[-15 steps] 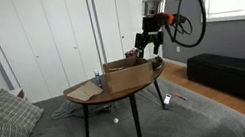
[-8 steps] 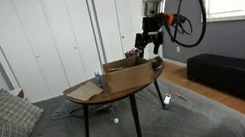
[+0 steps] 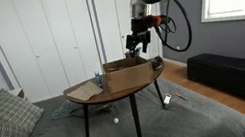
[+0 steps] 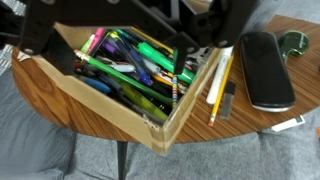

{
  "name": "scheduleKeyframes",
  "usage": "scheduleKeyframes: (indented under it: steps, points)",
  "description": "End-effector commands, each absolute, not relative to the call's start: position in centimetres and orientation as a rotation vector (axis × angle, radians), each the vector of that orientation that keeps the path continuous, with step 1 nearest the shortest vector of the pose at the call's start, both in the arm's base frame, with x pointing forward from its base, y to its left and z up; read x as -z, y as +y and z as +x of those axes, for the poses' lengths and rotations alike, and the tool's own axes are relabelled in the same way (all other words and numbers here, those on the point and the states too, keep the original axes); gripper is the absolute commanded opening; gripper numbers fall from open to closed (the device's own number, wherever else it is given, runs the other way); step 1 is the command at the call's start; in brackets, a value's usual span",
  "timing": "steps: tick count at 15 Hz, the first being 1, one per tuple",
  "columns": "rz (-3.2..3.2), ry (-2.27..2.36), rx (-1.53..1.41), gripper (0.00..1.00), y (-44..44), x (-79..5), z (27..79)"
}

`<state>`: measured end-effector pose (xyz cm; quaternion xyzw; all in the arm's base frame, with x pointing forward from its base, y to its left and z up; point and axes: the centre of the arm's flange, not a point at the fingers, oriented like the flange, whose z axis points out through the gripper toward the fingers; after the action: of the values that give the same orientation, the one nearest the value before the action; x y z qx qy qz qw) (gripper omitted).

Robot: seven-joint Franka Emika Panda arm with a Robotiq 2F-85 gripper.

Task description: Pick up the cardboard box, turn it clockwise by ninety degrees and place it a little forward on the table

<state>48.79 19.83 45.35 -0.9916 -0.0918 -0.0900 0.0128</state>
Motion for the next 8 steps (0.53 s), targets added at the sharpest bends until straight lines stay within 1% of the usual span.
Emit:
scheduleKeyframes:
  steps: [1, 4, 7, 8]
  points:
    - [-3.065, -0.578, 0.168, 1.00, 21.6, -45.9, 54.9]
    - [-3.067, -0.801, 0.072, 1.00, 21.7, -46.5, 58.8]
    - [-3.034, -1.040, 0.028, 1.00, 21.5, -46.8, 62.1]
    - [-3.009, -1.122, 0.055, 1.00, 21.4, -46.8, 63.1]
